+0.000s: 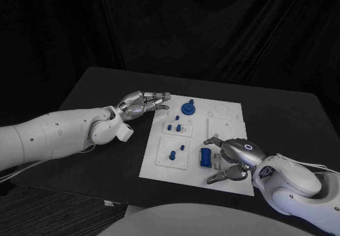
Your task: Assemble the parts on the task board
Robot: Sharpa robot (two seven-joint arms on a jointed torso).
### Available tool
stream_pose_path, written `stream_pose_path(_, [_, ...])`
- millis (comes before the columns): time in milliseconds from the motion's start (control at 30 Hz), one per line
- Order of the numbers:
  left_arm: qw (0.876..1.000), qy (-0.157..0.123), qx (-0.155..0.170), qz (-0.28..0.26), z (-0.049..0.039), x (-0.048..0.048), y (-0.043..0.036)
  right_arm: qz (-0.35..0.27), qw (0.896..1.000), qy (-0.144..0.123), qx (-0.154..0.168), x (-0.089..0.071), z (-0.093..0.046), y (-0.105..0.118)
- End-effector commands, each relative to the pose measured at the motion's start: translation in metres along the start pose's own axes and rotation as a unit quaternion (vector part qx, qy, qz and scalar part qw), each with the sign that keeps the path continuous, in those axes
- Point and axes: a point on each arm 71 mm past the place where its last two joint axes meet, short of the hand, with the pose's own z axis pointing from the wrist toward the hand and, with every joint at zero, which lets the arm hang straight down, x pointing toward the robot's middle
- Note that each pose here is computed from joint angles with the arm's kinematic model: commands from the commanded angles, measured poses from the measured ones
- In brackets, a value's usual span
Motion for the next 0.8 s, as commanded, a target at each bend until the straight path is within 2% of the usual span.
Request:
stream_pose_path(33, [1.000, 0.004, 0.006, -0.007, 0.0005, 0.0013, -0.0004, 0.035, 0.999, -0.018, 0.001, -0.004, -0.005, -0.001])
stream_pose_path(233, [1.000, 0.004, 0.006, -0.007, 0.0004, 0.0011, -0.0004, 0.094, 0.994, -0.024, 0.040, -0.018, -0.010, -0.015])
stream_pose_path(400, [1.000, 0.002, 0.006, -0.006, 0.0001, 0.0006, -0.0004, 0.115, 0.989, -0.042, 0.082, -0.048, -0.013, -0.033])
stream_pose_path(533, [1.000, 0.002, 0.005, -0.005, 0.0006, 0.0007, -0.0002, 0.104, 0.987, -0.039, 0.114, -0.070, -0.015, -0.047])
stream_pose_path(633, [1.000, 0.002, 0.005, -0.005, 0.0012, 0.0012, 0.0000, 0.088, 0.986, -0.019, 0.141, -0.078, -0.017, -0.058])
stream_pose_path(800, [1.000, 0.002, 0.006, -0.005, 0.0020, 0.0017, 0.0001, 0.062, 0.979, 0.046, 0.189, -0.077, -0.017, -0.073])
